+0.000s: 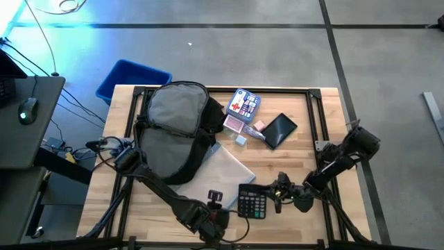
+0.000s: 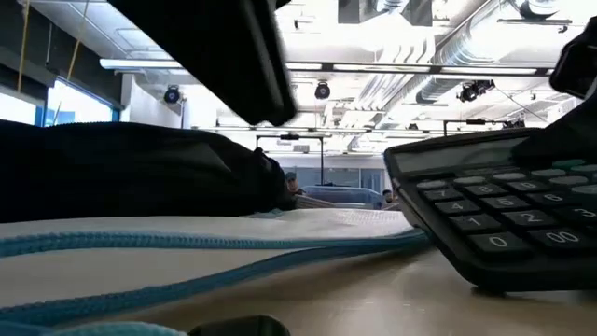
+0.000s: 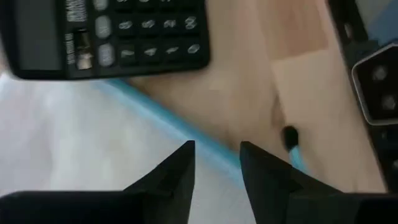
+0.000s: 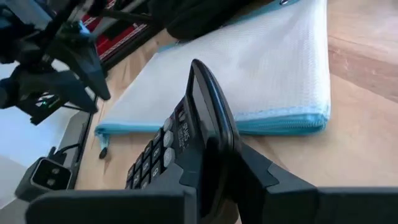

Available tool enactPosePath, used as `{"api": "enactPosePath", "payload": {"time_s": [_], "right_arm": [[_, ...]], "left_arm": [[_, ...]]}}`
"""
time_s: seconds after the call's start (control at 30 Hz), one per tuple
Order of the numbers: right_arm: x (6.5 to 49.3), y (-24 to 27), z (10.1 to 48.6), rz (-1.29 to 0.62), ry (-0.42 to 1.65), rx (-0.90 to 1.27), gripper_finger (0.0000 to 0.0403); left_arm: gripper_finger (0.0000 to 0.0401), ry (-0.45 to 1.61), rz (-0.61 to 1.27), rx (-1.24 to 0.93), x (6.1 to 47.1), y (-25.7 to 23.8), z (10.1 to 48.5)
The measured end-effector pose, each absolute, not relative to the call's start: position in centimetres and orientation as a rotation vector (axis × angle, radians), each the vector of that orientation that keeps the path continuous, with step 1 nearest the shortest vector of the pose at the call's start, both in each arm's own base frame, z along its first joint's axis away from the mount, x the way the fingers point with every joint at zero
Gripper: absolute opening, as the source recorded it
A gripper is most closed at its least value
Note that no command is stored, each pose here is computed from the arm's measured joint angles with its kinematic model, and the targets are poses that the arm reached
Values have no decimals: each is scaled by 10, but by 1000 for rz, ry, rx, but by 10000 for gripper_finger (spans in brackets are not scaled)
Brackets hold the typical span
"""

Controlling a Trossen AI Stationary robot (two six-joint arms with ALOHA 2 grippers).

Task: Unpack backpack
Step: Put the black calculator into the white zip bag

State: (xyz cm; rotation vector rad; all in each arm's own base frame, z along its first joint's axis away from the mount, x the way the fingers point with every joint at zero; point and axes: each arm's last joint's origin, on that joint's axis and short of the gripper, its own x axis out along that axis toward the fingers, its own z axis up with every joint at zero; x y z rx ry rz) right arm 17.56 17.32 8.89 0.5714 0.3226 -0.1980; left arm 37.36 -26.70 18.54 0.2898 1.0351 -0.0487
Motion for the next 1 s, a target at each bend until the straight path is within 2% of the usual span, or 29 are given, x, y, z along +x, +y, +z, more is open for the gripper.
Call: {"api": "enactPosePath", "payload": {"time_s": [0.3, 0.57, 0.73, 1.0], "right_arm": [[160, 187, 89, -143, 322, 565, 28], [158, 188, 89, -146, 315, 565, 27], [158, 188, 89, -147, 321, 579, 27], [158, 188, 88, -134, 335, 609, 27]], "left_arm": [[180, 1021, 30, 280, 378, -266, 153], [189, 1087, 121, 206, 376, -263, 135], [154, 1108, 216, 251, 370, -260, 136], [15, 1158, 281, 287, 364, -257, 146]]}}
